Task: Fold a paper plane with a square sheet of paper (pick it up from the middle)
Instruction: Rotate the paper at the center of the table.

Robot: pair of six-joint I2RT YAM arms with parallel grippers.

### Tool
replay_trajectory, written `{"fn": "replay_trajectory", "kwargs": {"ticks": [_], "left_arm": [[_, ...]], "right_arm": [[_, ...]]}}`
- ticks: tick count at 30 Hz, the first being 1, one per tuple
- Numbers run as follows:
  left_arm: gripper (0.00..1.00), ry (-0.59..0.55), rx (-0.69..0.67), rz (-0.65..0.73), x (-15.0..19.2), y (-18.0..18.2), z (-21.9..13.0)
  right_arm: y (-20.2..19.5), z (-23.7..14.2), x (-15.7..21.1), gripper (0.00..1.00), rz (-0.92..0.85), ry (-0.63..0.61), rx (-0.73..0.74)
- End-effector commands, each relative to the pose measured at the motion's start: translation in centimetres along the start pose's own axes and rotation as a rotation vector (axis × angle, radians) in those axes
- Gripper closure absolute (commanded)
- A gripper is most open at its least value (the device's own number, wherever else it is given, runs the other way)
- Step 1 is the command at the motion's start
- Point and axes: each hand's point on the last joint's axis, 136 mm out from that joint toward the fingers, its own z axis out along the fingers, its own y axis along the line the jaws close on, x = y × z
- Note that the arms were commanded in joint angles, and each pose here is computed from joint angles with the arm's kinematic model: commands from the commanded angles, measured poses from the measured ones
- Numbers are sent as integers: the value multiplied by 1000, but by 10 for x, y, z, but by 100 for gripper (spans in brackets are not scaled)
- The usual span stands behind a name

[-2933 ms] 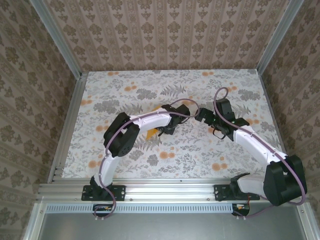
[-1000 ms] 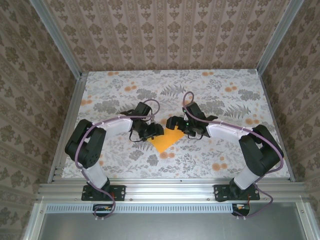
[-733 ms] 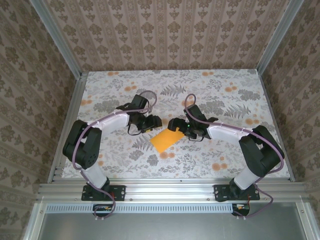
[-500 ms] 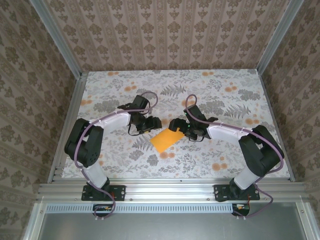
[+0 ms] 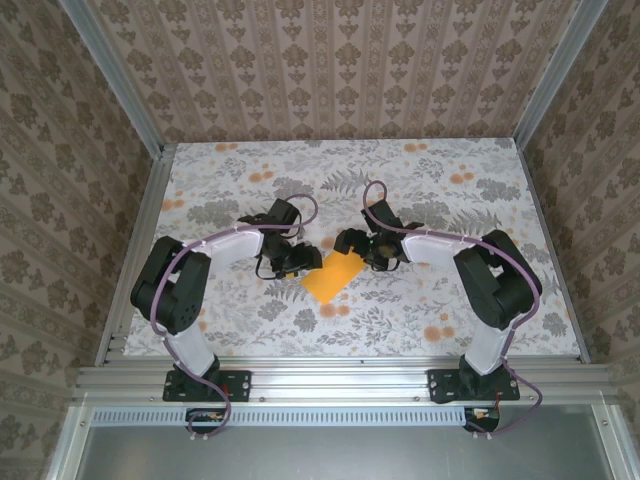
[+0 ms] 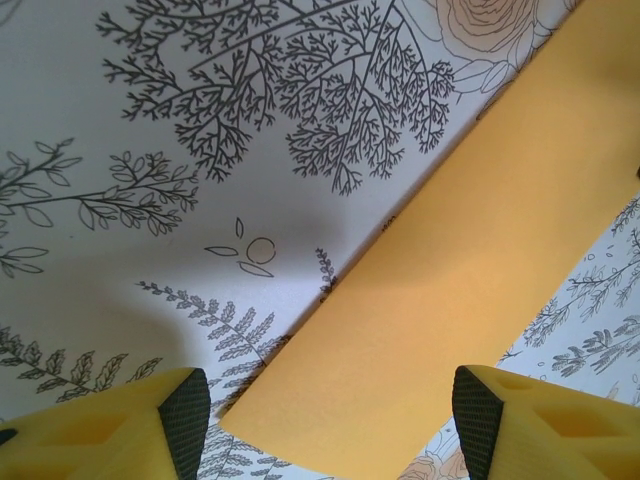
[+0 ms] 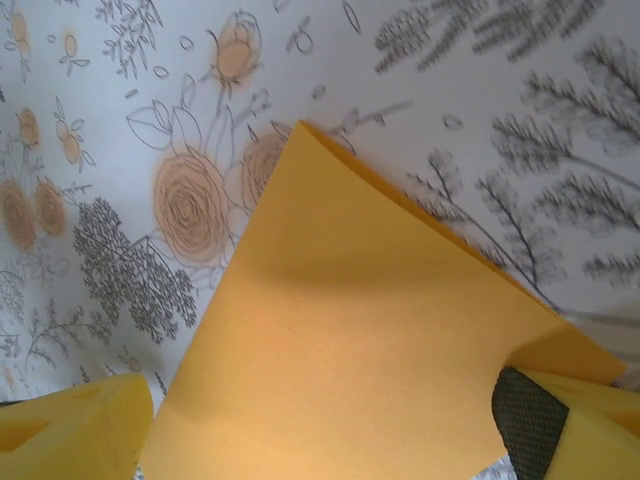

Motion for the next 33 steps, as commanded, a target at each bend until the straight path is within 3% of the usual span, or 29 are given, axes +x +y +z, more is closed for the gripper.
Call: {"fn": "replay_trajectory", "kwargs": {"ticks": [1, 11, 18, 25, 33], "left_arm": [[31, 25, -25, 16, 6, 6, 4], [32, 24, -19, 38, 0, 0, 9], [32, -85, -5, 76, -27, -10, -8], [30, -44, -33, 99, -33, -11, 10], [27, 15, -65, 114, -22, -11, 25]], "right_arm": [[-9, 12, -6, 9, -32, 32, 23], [5, 14, -28, 9, -222, 72, -48], [37, -34, -42, 9, -264, -18, -147], [37, -60, -48, 1, -231, -99, -132], [28, -81, -51, 0, -201, -157, -118]]}}
